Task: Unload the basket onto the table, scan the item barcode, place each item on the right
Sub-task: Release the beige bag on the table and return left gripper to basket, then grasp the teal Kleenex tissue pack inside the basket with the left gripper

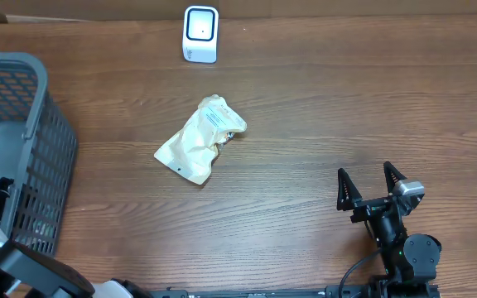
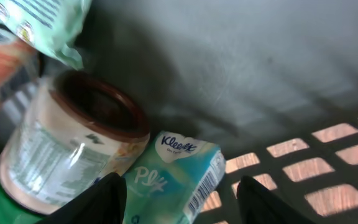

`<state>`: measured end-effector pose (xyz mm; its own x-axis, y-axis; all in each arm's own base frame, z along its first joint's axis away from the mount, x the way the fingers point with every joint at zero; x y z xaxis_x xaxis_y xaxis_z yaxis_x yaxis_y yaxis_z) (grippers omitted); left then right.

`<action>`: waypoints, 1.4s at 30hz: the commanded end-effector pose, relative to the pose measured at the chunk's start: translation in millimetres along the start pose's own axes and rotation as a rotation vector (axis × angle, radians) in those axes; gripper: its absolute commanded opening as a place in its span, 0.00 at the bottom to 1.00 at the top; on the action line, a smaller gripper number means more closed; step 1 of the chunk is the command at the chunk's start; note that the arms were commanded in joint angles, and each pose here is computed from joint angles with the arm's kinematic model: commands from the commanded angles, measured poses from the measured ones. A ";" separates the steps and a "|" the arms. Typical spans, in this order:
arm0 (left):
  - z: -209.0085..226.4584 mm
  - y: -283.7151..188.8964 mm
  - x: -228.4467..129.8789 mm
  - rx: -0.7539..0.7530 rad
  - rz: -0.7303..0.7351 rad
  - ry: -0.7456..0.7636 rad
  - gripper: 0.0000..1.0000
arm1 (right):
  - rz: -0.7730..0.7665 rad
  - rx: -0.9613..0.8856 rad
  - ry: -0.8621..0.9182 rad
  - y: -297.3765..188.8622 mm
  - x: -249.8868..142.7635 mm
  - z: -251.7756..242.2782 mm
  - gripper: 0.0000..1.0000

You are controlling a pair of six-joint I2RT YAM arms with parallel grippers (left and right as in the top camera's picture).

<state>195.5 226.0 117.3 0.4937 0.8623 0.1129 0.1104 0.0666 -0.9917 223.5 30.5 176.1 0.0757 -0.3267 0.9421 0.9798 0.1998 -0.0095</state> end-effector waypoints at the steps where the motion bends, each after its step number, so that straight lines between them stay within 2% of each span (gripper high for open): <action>1: 0.4 22.4 -16.3 -0.001 0.114 0.037 0.61 | 0.000 0.003 -0.001 0.2 -2.3 -0.7 1.00; 7: 0.2 37.3 -22.4 -0.004 0.185 0.060 0.65 | 0.000 0.003 -0.001 0.2 -2.3 -0.7 1.00; 12: -0.4 41.5 -25.2 -0.010 0.210 0.073 0.56 | 0.000 0.003 -0.001 0.2 -2.3 -0.7 1.00; 15: -0.5 41.5 -25.0 -0.010 0.209 0.073 0.42 | 0.000 0.003 -0.001 0.2 -2.3 -0.7 1.00; 20: -0.6 41.5 -24.0 -0.011 0.205 0.072 0.04 | 0.000 0.003 -0.001 0.2 -2.3 -0.7 1.00; 27: -7.0 31.9 -12.9 -0.041 0.174 0.068 0.04 | 0.000 0.003 -0.001 0.2 -2.3 -0.7 1.00; 31: -20.9 5.0 7.9 -0.110 0.112 0.069 0.04 | 0.000 0.003 -0.001 0.2 -2.3 -0.7 1.00; 37: -29.7 -48.8 35.6 -0.137 -0.008 0.076 0.04 | 0.000 0.003 -0.001 0.2 -2.3 -0.7 1.00; 42: -28.7 -66.9 37.5 -0.126 -0.035 0.091 0.04 | 0.000 0.003 -0.001 0.2 -2.3 -0.7 1.00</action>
<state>230.2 241.2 173.4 0.5593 0.8202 0.1202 0.2035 0.0047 -0.9791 223.5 30.4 176.2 0.0753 -0.3270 0.9420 0.9799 0.1995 -0.0091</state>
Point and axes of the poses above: each gripper's point midway between its finger pads, its own y axis out along the fingers, its own z axis along the line the jaws close on, x = y × z, the point moved 2 cm from there along -y, back along the fingers, and after that the axes turned 8 degrees about y, right-handed, at the moved point
